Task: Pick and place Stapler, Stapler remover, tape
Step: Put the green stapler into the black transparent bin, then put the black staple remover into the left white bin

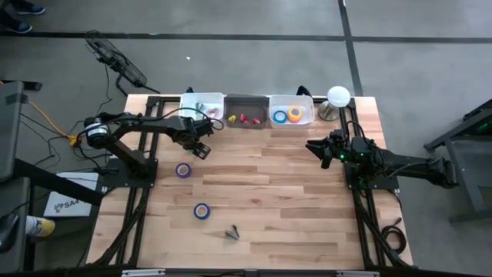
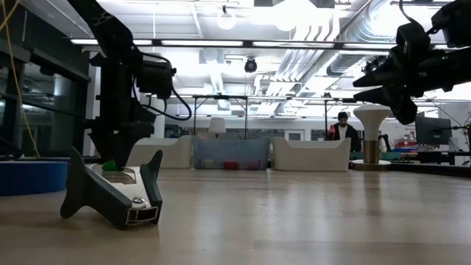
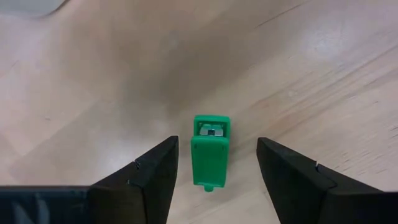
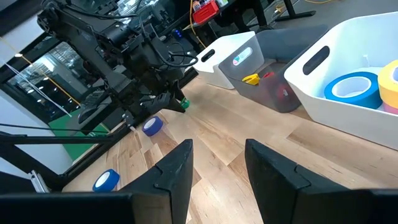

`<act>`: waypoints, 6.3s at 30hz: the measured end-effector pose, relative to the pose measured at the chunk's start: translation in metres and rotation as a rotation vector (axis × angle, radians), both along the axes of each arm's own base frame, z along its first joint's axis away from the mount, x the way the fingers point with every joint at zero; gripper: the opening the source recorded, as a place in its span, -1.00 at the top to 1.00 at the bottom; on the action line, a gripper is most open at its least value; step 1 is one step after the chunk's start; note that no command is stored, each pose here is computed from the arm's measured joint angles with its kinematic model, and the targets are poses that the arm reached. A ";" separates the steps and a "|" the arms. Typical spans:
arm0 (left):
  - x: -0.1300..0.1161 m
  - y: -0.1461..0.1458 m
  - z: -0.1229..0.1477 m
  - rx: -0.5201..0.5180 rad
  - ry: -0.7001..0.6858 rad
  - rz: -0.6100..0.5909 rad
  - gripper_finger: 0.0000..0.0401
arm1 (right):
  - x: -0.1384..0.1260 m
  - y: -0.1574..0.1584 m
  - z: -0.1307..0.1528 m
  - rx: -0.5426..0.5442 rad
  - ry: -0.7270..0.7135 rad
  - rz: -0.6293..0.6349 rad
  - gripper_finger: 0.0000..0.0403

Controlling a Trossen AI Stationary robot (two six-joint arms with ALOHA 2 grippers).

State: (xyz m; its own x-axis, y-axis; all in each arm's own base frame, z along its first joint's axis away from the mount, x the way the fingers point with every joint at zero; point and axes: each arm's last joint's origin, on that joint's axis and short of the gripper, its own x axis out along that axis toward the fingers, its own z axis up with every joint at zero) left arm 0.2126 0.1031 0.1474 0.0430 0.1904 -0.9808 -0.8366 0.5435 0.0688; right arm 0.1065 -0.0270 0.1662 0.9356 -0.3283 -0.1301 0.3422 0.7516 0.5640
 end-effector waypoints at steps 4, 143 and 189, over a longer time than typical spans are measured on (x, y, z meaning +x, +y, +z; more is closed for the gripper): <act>0.000 0.000 0.000 0.012 0.000 -0.003 -0.08 | 0.000 0.000 0.000 0.000 0.000 0.000 0.32; 0.045 -0.004 0.153 -0.060 -0.109 -0.358 0.11 | 0.001 0.003 -0.002 0.021 0.018 0.119 0.32; 0.103 -0.264 0.067 0.055 -0.610 -1.867 -0.61 | 0.001 0.003 -0.002 0.021 0.017 0.119 0.32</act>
